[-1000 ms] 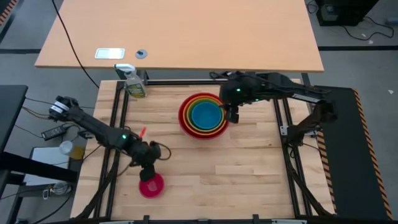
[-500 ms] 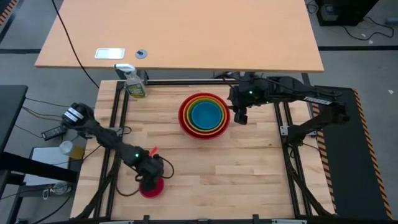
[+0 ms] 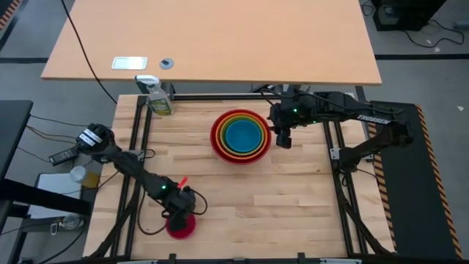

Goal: Nest bowls inside each other
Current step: Stack the pink bowl on the blue bowl

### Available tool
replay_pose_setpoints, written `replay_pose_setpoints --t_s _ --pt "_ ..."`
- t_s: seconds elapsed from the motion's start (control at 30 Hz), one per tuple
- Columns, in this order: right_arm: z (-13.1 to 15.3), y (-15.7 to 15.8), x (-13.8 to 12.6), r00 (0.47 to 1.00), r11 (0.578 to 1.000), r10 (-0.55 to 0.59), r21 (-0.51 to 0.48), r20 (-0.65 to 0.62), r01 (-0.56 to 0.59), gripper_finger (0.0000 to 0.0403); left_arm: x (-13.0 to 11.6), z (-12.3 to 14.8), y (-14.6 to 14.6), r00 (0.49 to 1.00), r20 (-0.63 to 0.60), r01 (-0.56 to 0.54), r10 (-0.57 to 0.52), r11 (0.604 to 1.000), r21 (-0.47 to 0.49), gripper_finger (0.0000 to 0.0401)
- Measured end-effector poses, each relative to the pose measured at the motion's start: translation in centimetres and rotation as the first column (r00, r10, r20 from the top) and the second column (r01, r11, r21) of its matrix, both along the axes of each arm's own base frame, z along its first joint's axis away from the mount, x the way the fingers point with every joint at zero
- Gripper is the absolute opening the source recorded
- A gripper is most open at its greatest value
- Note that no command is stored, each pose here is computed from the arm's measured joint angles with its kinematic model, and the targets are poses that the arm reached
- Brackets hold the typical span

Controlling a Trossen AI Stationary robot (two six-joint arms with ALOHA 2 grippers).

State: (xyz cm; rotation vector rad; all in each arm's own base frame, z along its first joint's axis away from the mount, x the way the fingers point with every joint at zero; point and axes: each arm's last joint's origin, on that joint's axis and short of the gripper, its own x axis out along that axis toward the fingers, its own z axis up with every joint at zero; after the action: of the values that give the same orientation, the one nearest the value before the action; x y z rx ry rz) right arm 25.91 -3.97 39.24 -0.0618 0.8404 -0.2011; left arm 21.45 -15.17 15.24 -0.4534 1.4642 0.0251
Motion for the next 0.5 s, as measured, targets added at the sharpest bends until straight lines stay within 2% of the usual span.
replay_pose_setpoints --t_s 0.3,0.5 --pt "0.4 -0.7 0.0 0.999 1.000 -0.026 -0.010 0.041 0.026 0.0171 0.2 0.9 1.2 1.000 0.029 -0.011 0.010 0.999 0.035 0.0006" --pt "1.0 -1.4 -0.8 0.996 0.998 -0.060 -0.015 0.068 0.062 0.0171 2.3 3.3 3.6 0.997 0.065 0.048 -0.053 0.996 0.073 0.0006"
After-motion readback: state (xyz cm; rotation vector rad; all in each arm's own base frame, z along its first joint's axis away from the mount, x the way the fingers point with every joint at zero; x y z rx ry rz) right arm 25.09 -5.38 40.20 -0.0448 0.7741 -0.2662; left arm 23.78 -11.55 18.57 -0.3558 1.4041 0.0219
